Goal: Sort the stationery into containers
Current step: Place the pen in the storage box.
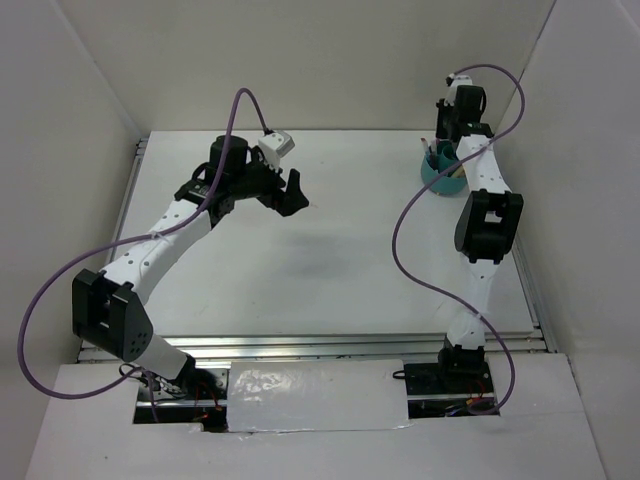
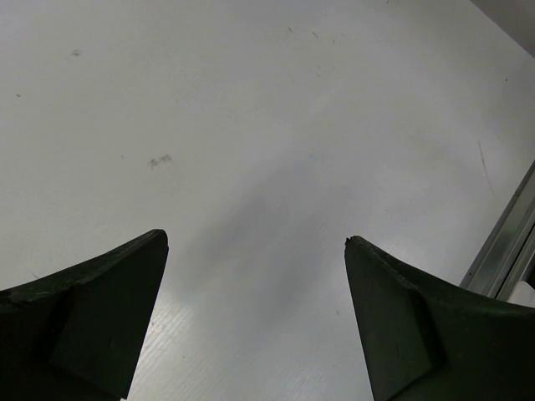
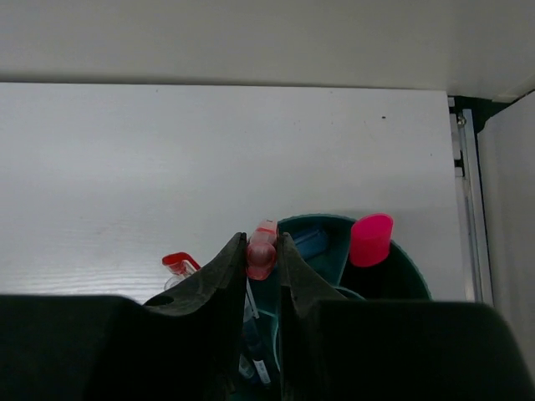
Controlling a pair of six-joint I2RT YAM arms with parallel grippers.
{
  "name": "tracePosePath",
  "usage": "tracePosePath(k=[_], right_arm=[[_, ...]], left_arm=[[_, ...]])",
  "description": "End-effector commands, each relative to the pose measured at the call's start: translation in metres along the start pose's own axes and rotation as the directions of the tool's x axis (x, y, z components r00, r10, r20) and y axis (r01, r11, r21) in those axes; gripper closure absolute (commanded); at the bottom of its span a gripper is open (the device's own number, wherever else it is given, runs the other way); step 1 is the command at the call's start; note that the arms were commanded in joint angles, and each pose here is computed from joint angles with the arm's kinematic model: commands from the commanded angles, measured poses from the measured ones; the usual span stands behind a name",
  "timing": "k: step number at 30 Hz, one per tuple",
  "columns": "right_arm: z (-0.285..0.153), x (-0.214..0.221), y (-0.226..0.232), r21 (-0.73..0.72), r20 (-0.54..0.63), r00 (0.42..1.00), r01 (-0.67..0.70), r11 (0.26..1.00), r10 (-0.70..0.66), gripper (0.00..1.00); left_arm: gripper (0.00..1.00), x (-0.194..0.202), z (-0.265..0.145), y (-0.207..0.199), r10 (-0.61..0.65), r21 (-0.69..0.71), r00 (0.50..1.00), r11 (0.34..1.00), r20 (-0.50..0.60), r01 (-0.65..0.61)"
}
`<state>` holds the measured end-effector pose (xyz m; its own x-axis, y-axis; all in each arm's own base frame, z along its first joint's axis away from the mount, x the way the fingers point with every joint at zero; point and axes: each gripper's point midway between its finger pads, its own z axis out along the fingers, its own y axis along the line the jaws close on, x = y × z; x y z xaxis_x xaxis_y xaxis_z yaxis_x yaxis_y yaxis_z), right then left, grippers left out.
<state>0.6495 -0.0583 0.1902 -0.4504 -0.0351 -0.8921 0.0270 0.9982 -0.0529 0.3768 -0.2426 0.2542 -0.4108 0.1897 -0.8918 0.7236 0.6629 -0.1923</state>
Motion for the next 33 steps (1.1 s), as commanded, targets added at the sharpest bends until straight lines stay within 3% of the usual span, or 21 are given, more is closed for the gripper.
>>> tracePosePath(k=[1, 24, 26, 29, 31, 33], right_arm=[[-0.017, -0.056, -0.001, 0.039, 0.142, 0.987, 0.065, 0.997, -0.069, 1.00], [-0.001, -0.005, -0.010, 0.060, 0.016, 0.998, 0.064, 0.996, -0.065, 0.99], [0.001, -0.001, -0.008, 0.060, 0.006, 0.998, 0.067, 0.996, -0.068, 0.94], [0.001, -0.001, -0.009, 0.067, 0.007, 0.998, 0.068, 0.995, -0.069, 0.78], [0.001, -0.001, -0.011, 0.075, 0.007, 0.998, 0.068, 0.995, -0.069, 0.74], [-0.002, -0.005, -0.011, 0.079, 0.012, 0.997, 0.072, 0.994, -0.073, 0.61]], left_arm=[[0.01, -0.011, 0.004, 0.002, 0.015, 0.007, 0.999, 1.000, 0.028, -0.016], [0.01, -0.003, 0.012, 0.005, -0.013, 0.011, 1.000, 1.000, -0.001, 0.013], [0.01, -0.001, 0.014, 0.004, -0.019, 0.011, 1.000, 1.000, -0.008, 0.019], [0.01, -0.003, 0.013, 0.006, -0.018, 0.005, 1.000, 1.000, -0.006, 0.018], [0.01, -0.001, 0.014, 0.006, -0.021, 0.005, 1.000, 1.000, -0.013, 0.021], [0.01, -0.002, 0.013, 0.007, -0.022, 0.002, 1.000, 1.000, -0.010, 0.022]])
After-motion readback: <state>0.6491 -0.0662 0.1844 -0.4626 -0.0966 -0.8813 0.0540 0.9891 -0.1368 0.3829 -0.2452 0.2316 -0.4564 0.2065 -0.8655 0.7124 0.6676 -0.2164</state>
